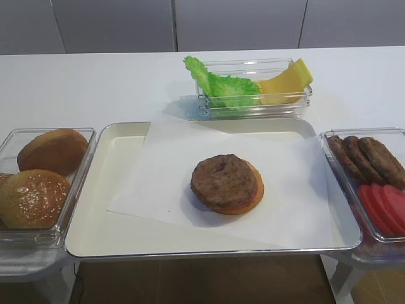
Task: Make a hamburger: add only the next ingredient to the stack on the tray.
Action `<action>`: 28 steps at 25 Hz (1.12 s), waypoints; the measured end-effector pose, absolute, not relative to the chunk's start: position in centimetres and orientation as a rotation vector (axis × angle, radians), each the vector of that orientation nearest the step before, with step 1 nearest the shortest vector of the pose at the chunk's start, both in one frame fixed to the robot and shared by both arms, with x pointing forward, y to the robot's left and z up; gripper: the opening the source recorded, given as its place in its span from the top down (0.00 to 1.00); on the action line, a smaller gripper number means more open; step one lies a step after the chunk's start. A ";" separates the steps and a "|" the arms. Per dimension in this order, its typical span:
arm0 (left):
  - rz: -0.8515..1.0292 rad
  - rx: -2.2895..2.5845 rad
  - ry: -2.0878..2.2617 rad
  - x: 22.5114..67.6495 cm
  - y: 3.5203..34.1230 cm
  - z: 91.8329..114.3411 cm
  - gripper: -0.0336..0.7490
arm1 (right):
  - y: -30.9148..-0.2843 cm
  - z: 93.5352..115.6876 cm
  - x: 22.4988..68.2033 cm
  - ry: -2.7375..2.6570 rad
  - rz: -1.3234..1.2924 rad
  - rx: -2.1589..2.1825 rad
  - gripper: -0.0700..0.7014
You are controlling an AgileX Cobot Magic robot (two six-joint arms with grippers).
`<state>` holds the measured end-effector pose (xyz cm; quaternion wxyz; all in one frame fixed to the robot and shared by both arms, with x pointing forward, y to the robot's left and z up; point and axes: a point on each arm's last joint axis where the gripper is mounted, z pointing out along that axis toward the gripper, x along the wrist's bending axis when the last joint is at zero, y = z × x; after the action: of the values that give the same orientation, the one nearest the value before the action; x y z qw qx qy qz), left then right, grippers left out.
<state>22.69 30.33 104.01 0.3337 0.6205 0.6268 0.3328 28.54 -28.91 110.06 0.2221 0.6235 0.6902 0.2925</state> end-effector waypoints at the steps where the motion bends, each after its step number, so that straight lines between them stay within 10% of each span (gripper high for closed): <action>1: 0.869 1.620 1.636 22.7 30.3 104.0 0.42 | -29.0 109.9 27.8 1.894 0.825 1.710 0.32; 28: 0.869 1.620 1.636 22.7 30.3 104.0 0.42 | -29.5 104.4 22.8 1.777 1.009 1.456 0.32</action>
<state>22.69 30.33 104.01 0.3337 0.6205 0.6268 0.3328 22.80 -29.54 104.36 0.3109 0.5515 0.6731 0.3822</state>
